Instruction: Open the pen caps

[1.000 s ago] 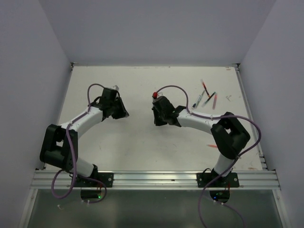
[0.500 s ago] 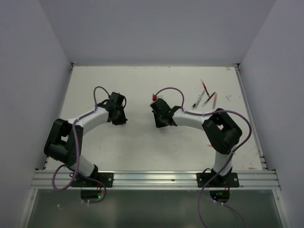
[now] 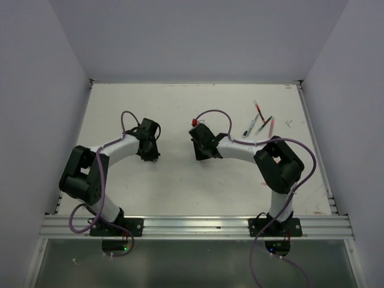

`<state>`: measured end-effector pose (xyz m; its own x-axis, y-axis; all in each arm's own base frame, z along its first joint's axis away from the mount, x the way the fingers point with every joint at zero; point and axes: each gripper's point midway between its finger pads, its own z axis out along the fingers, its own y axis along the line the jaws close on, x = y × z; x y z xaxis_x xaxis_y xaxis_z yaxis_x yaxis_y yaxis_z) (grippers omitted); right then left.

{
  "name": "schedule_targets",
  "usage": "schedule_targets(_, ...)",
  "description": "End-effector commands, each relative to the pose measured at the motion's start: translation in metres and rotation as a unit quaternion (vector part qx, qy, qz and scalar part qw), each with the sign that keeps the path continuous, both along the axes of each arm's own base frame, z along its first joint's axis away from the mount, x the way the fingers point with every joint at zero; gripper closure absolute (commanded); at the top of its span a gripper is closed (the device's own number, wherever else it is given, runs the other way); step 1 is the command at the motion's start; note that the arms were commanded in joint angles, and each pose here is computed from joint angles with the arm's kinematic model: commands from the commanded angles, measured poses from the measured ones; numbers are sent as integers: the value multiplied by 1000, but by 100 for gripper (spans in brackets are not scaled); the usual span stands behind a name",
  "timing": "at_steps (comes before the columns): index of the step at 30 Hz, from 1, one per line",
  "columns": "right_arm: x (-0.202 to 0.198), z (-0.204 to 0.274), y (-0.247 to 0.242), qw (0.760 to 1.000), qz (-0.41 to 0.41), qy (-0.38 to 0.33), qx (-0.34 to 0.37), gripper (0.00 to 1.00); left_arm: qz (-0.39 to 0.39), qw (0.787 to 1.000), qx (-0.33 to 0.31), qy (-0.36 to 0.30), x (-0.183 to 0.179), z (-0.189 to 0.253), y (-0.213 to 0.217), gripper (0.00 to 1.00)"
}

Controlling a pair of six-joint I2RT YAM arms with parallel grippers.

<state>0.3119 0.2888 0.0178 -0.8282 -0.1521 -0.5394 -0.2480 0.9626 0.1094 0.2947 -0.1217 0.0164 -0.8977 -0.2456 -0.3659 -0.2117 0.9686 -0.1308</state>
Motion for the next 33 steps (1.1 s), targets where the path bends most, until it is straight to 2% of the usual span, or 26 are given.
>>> schedule_targets(1,4,-9,2,1000,-12,0,-3,84,-11,1000,18,7,-2,-3,4,80)
schedule_targets(5,3,-12,1,1000,-12,2,-5,81,-9,1000,16,11,-5,-7,4,74)
schedule_targets(7,3,-12,1,1000,-13,3,-4,75,-10,1000,15,13,-7,-8,4,71)
schedule_targets(17,0,-16,-2,1000,-11,8,-11,71,-7,1000,19,6,-5,-6,6,62)
schedule_targets(21,2,-13,1,1000,0,2,-9,64,-5,1000,20,-13,-2,4,8,60)
schedule_targets(25,7,-3,6,1000,14,-9,-4,59,-3,999,23,-28,2,15,9,51)
schedule_targets(33,19,40,12,998,26,-56,15,52,-3,996,18,-82,11,54,12,48)
